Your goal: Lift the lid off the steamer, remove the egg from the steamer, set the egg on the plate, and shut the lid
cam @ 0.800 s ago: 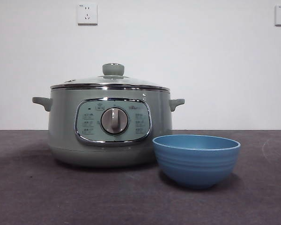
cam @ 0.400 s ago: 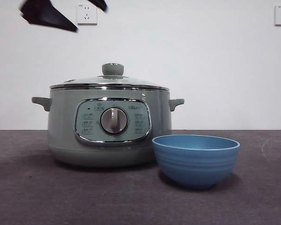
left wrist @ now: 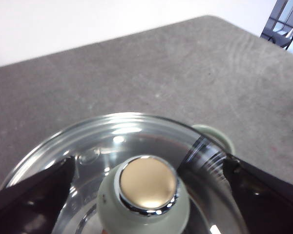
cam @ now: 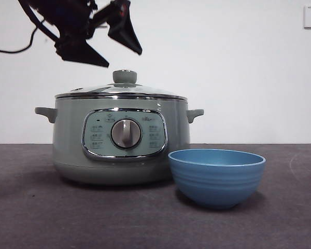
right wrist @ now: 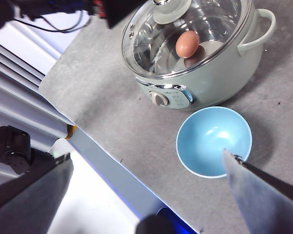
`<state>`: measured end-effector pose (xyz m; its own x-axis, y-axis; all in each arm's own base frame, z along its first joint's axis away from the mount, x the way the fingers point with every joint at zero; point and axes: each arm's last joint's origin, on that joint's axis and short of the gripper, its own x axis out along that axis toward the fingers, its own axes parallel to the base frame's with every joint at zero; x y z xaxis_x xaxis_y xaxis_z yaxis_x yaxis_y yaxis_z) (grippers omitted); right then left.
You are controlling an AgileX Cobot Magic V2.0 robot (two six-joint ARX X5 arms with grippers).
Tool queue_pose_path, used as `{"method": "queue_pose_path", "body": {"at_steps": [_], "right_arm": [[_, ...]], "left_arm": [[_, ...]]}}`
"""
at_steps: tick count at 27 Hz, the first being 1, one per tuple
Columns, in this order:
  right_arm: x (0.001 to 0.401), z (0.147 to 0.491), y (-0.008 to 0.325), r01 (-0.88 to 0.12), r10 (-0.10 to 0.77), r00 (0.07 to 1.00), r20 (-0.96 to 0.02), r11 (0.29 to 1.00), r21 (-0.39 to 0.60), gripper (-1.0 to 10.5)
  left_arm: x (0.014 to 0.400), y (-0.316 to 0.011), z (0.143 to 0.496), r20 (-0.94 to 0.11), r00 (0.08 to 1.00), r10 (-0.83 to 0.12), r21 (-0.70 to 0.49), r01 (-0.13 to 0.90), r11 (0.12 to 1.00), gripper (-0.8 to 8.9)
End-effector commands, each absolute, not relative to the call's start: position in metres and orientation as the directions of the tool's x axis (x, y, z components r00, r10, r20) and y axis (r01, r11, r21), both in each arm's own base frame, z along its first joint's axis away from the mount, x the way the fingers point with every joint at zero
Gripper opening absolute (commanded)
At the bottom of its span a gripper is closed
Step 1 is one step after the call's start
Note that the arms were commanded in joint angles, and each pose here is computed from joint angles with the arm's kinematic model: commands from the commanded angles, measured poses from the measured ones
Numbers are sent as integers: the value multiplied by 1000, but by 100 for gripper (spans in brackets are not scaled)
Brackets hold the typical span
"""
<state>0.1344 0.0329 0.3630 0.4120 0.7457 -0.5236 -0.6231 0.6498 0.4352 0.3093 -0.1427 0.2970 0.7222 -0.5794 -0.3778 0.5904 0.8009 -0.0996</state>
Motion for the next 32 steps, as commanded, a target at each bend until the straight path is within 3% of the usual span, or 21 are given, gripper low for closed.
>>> {"method": "queue_pose_path", "body": {"at_steps": [1,13,18,22,24,32], "right_arm": [[135,364,33,-629,747,413,-521,648,430,598],[135,364,33,-633,745,415,-523,649,422,597],[135,364,33,-635,745,418,-520,649,419,597],[135,364,33,-635,745,418,-520,649,419,597],[135,364,33,-635,745,418,-520,649,419,596],[135,364,33,-635,745,418,-520,649,419,596]], "left_arm": [[316,-147,288,-386,737,-555,-50,584,810,565],[325,-159,264,-447,715,-538,-53,579,814,556],[326,-159,263,-450,712,-539,-61,577,814,360],[325,-160,263,-449,708,-545,-63,583,810,80],[325,-160,263,-449,708,-545,-63,583,810,-7],[323,-160,273,-404,725,-558,-65,586,808,-9]]}}
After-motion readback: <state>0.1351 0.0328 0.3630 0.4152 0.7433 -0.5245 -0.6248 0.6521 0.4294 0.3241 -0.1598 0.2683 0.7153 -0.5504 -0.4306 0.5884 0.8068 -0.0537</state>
